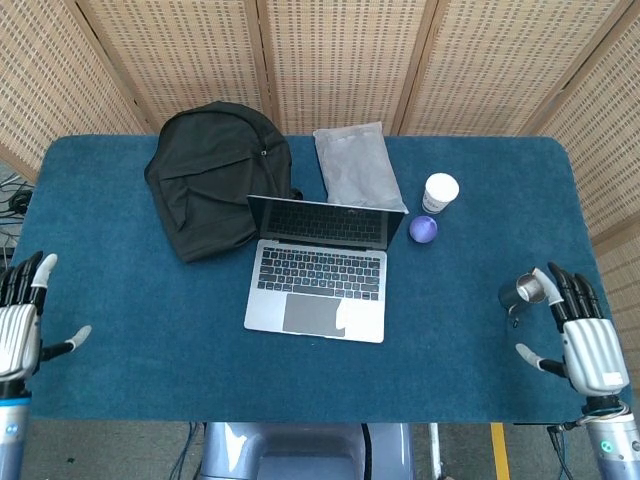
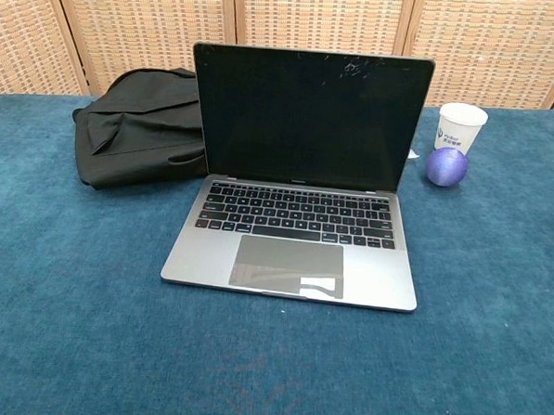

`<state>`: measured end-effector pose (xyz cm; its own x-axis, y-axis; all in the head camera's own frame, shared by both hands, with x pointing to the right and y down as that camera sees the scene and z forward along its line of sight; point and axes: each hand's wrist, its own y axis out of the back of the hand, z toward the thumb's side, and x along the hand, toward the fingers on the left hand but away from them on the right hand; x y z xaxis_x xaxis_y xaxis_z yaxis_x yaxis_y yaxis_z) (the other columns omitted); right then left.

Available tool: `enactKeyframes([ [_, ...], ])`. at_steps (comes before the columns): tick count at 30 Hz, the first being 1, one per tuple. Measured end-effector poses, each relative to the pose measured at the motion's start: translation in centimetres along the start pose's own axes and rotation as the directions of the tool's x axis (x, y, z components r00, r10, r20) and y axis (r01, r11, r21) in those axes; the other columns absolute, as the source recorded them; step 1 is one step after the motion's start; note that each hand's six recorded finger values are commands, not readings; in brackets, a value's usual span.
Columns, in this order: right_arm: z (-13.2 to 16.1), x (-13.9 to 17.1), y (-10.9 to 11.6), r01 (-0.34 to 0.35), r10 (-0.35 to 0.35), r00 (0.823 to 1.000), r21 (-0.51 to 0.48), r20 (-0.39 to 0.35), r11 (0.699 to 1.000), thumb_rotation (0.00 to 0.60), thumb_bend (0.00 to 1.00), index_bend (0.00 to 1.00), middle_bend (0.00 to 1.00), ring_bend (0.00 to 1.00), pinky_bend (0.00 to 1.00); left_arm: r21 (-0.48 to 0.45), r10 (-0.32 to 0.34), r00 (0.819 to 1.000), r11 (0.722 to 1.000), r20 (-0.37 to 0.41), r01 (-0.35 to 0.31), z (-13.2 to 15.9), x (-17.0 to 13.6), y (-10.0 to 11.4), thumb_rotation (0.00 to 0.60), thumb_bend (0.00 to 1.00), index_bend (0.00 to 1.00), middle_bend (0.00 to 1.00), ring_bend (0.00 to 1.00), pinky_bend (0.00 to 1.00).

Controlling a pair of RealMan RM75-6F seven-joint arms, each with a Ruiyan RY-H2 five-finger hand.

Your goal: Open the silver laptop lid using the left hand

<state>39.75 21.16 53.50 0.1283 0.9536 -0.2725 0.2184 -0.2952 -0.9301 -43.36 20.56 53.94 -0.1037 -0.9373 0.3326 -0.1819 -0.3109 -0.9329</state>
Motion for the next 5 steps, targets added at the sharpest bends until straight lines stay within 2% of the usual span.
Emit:
enactKeyframes([
  [2, 0.7, 0.7, -0.4, 0.001, 0.000, 1.000, 0.029, -0.016, 1.000, 0.600, 0.00, 0.03, 0.00, 0.00, 0.00, 0.000, -0.004, 1.000, 1.000, -0.004, 0.004, -0.3, -1.4, -0.5, 0.600, 0.00, 0.00, 0.00, 0.00, 0.00],
  [5, 1.4, 1.2, -1.3, -0.001, 0.003, 1.000, 0.066, -0.027, 0.998, 0.600, 0.00, 0.03, 0.00, 0.00, 0.00, 0.013, -0.005, 1.000, 1.000, 0.020, 0.005, -0.4, -1.8, -0.8, 0.600, 0.00, 0.00, 0.00, 0.00, 0.00],
])
